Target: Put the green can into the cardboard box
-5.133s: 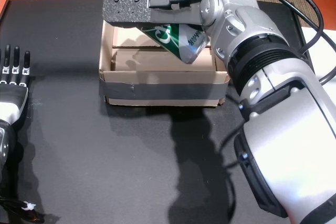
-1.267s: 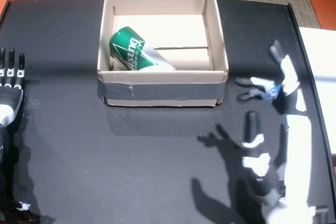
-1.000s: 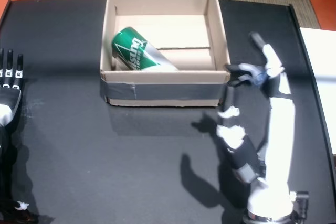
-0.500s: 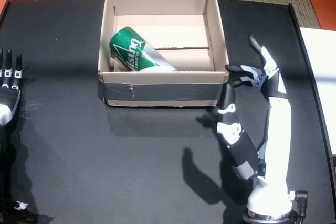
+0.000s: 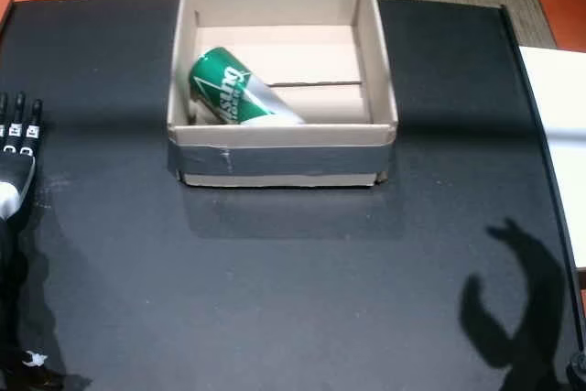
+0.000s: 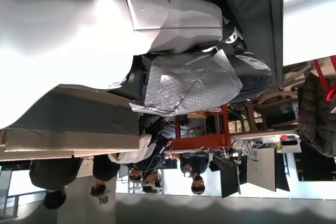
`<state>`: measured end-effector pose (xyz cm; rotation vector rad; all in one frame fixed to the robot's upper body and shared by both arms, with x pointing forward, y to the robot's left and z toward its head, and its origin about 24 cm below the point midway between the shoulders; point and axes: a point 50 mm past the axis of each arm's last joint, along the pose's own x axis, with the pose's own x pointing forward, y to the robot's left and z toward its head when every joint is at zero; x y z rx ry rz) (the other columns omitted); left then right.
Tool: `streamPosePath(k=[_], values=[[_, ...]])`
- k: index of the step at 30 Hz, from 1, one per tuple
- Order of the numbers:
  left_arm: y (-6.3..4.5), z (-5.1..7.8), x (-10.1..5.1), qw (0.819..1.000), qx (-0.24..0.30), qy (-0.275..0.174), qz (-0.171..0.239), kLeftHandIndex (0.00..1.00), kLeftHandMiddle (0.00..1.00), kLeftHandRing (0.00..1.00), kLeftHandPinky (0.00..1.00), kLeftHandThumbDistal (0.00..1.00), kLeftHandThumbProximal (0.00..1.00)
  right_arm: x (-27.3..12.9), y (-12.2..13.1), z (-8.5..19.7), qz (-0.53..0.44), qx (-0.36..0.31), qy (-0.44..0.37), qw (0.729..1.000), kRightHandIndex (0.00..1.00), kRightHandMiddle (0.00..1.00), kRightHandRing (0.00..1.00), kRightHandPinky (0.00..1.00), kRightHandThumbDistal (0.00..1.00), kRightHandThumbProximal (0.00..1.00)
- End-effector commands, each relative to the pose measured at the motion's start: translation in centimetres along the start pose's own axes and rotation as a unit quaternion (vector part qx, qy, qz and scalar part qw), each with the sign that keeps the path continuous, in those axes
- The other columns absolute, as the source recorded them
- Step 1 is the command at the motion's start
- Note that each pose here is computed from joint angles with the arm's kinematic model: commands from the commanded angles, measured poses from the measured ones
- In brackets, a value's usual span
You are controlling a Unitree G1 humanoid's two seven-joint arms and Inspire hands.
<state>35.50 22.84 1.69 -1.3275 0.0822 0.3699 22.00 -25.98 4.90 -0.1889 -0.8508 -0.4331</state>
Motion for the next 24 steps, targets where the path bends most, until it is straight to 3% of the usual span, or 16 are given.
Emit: streamPosePath(k=[1, 4, 5, 6, 8, 9, 10, 12, 15, 16, 17, 20, 24], values=[[0.6, 0.6, -0.2, 1.0, 0.001, -0.01, 0.005, 0.82, 0.83, 0.9, 0.98, 0.0, 1.0, -0.2, -0.4, -0.2, -0.017, -0.007, 0.011, 1.0, 0.47, 0.55, 0.7, 0.83, 0.34, 0.56], [0.5, 0.7, -0.1, 1.0, -0.001, -0.011, 0.01, 0.79, 0.81, 0.87, 0.94, 0.0, 1.0, -0.4, -0.6, -0.3, -0.022, -0.006, 0.021, 1.0, 0.46, 0.55, 0.7, 0.81, 0.48, 0.62], [0.6, 0.7, -0.1, 1.0, -0.001, -0.011, 0.012, 0.78, 0.8, 0.86, 0.94, 0.0, 1.0, -0.4, -0.6, -0.3, -0.02, -0.005, 0.022, 1.0, 0.46, 0.55, 0.7, 0.81, 0.47, 0.63], [0.6, 0.8, -0.1, 1.0, 0.0, -0.011, 0.012, 0.78, 0.8, 0.86, 0.94, 0.0, 1.0, -0.5, -0.5, -0.3, -0.015, -0.003, 0.025, 1.0, 0.45, 0.55, 0.69, 0.79, 0.39, 0.56], [0.6, 0.8, -0.1, 1.0, 0.007, -0.011, 0.014, 0.74, 0.76, 0.83, 0.91, 0.01, 0.97, -0.6, -0.3, -0.4, -0.003, 0.002, 0.029, 1.0, 0.45, 0.55, 0.69, 0.79, 0.39, 0.56], [0.6, 0.8, -0.1, 1.0, 0.007, -0.011, 0.013, 0.74, 0.76, 0.83, 0.91, 0.01, 0.96, -0.6, -0.2, -0.4, 0.001, 0.004, 0.032, 0.999, 0.45, 0.55, 0.69, 0.79, 0.37, 0.53], [0.6, 0.8, -0.1, 1.0, 0.007, -0.011, 0.013, 0.74, 0.76, 0.82, 0.91, 0.01, 0.95, -0.6, -0.2, -0.4, 0.004, 0.006, 0.034, 0.999, 0.45, 0.55, 0.69, 0.78, 0.3, 0.43], [0.6, 0.8, -0.1, 1.0, 0.005, -0.01, 0.011, 0.74, 0.76, 0.83, 0.92, 0.0, 0.96, -0.6, 0.0, -0.5, 0.01, 0.013, 0.036, 0.999, 0.44, 0.56, 0.68, 0.78, 0.35, 0.45], [0.5, 0.7, -0.1, 1.0, 0.003, -0.01, 0.011, 0.76, 0.78, 0.84, 0.94, 0.0, 0.98, -0.6, 0.3, -0.6, 0.018, 0.021, 0.043, 0.999, 0.44, 0.56, 0.69, 0.78, 0.26, 0.37], [0.5, 0.7, -0.1, 1.0, 0.003, -0.01, 0.01, 0.77, 0.79, 0.85, 0.95, 0.0, 1.0, -0.7, 0.4, -0.6, 0.023, 0.023, 0.046, 0.998, 0.44, 0.57, 0.7, 0.78, 0.33, 0.43], [0.5, 0.7, -0.1, 1.0, 0.004, -0.011, 0.009, 0.76, 0.78, 0.85, 0.94, 0.0, 1.0, -0.6, 0.4, -0.6, 0.028, 0.024, 0.048, 0.998, 0.44, 0.57, 0.7, 0.78, 0.48, 0.54], [0.4, 0.7, -0.1, 1.0, 0.006, -0.012, 0.013, 0.75, 0.77, 0.84, 0.94, 0.0, 1.0, -0.6, 0.5, -0.7, 0.04, 0.027, 0.05, 0.998, 0.45, 0.57, 0.71, 0.79, 0.6, 0.61], [0.4, 0.7, -0.1, 1.0, 0.004, -0.012, 0.01, 0.78, 0.79, 0.86, 0.95, 0.0, 1.0, -0.6, 0.7, -0.8, 0.048, 0.036, 0.057, 0.997, 0.46, 0.57, 0.72, 0.8, 0.51, 0.56]])
